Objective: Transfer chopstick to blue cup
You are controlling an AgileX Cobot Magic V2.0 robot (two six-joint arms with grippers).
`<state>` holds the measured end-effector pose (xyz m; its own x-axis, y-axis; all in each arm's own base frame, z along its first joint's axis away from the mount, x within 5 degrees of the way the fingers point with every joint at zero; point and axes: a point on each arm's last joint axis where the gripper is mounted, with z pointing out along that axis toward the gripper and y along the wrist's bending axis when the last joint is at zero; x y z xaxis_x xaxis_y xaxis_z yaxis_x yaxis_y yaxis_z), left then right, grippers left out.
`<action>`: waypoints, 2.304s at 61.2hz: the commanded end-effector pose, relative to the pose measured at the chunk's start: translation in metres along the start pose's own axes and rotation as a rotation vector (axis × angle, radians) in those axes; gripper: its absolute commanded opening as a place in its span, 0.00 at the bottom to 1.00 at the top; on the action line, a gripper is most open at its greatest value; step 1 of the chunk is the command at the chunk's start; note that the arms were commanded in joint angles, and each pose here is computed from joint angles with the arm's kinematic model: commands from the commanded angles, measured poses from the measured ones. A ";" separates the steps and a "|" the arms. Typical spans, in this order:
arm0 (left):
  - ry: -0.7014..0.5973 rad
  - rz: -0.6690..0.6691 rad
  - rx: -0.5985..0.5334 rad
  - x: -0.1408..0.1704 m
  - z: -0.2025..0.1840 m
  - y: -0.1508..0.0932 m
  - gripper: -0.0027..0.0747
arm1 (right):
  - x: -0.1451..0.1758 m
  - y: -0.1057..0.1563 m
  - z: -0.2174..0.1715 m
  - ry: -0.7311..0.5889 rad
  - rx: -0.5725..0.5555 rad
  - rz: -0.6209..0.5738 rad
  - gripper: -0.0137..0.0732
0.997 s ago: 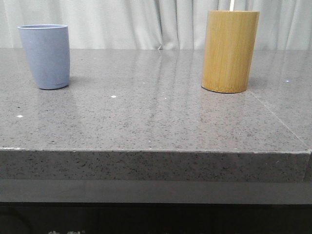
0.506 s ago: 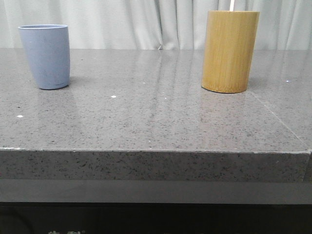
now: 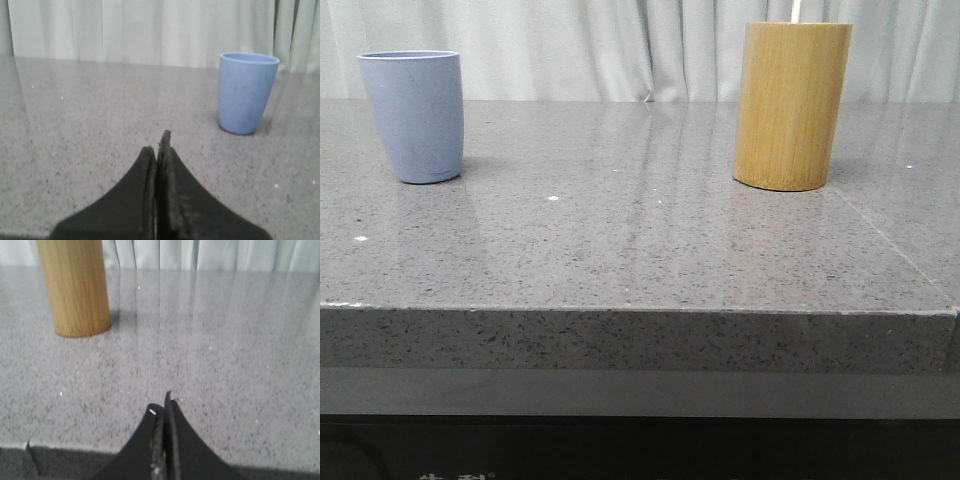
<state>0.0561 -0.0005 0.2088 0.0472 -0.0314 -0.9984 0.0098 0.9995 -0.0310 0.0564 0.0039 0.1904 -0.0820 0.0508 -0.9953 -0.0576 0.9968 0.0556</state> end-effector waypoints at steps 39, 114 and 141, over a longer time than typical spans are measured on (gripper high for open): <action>0.036 -0.028 0.018 -0.154 0.017 -0.006 0.01 | -0.171 0.010 -0.015 -0.106 -0.010 -0.019 0.08; 0.300 0.021 0.066 -0.195 0.077 -0.013 0.77 | -0.179 0.011 -0.007 -0.084 -0.010 -0.019 0.90; 0.677 0.099 0.320 -0.230 0.200 -0.074 0.77 | -0.179 0.011 -0.007 -0.083 -0.010 -0.019 0.90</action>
<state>0.2287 -0.0511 0.4354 -0.5860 0.1502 -0.7963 0.2745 0.9614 -0.0207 0.0621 0.0060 0.3517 -0.0980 0.0436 -0.9942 -0.0775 0.9957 0.0513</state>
